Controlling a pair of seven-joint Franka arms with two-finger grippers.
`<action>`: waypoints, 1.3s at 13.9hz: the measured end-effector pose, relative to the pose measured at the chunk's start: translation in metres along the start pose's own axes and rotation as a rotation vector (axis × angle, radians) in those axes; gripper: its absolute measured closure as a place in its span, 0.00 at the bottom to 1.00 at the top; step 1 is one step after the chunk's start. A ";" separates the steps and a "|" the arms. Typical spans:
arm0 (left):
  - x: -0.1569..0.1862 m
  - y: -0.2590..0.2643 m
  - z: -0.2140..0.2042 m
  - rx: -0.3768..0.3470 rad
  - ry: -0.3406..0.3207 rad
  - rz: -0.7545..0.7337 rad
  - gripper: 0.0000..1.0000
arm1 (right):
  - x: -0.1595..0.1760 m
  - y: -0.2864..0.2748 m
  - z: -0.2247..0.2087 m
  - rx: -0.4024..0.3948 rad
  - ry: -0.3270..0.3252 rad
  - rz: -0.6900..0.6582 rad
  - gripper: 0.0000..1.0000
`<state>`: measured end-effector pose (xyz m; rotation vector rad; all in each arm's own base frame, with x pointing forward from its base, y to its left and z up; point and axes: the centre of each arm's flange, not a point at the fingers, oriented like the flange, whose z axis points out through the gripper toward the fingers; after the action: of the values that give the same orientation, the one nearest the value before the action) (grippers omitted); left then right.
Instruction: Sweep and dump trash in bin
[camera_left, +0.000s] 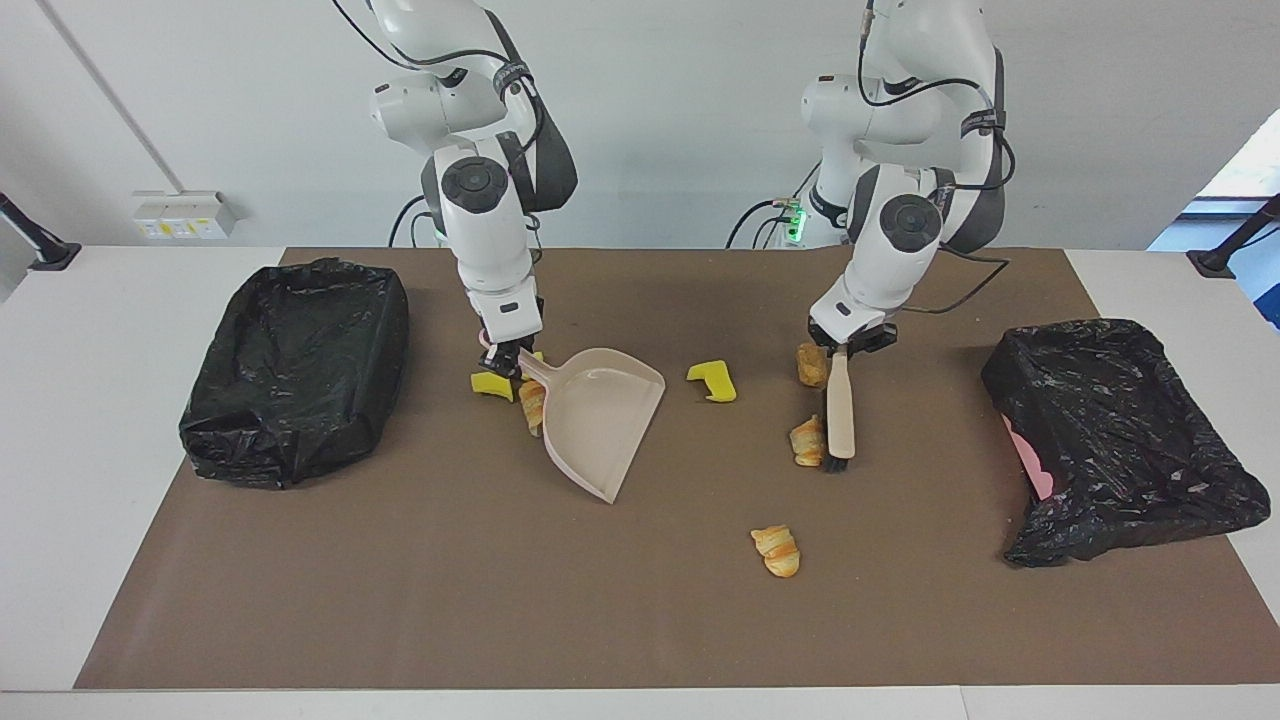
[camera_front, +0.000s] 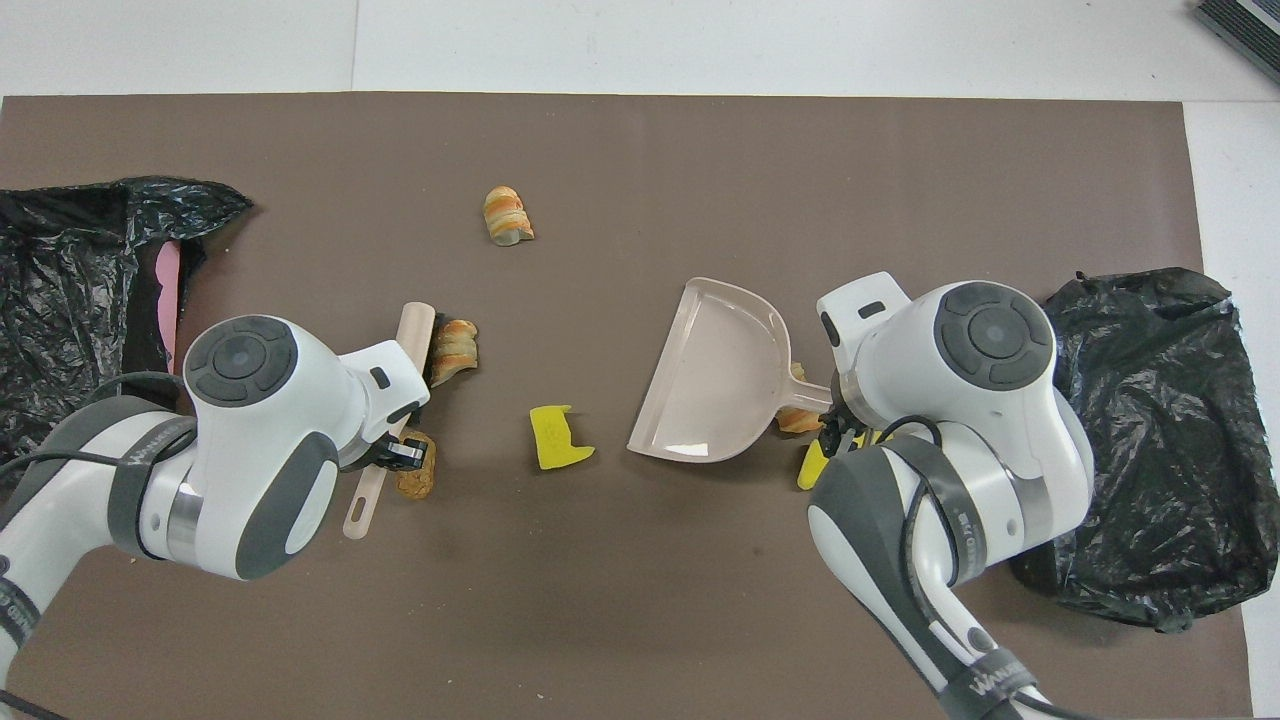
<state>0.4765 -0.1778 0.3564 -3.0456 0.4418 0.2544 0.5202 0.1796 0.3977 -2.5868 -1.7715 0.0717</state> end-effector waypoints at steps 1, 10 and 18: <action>-0.002 0.015 -0.001 0.005 -0.004 0.027 0.74 | -0.002 -0.009 0.004 0.008 -0.007 -0.022 0.67; -0.034 0.057 -0.065 0.044 -0.070 -0.160 0.74 | 0.033 -0.060 0.038 0.046 -0.051 -0.082 0.67; -0.083 0.044 -0.035 0.091 -0.150 -0.466 0.74 | 0.036 -0.054 0.028 -0.105 -0.046 -0.054 0.67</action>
<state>0.3910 -0.1991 0.4035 -2.9007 -0.2572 0.4145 0.4822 0.2322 0.3705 -2.6265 -1.9099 0.0387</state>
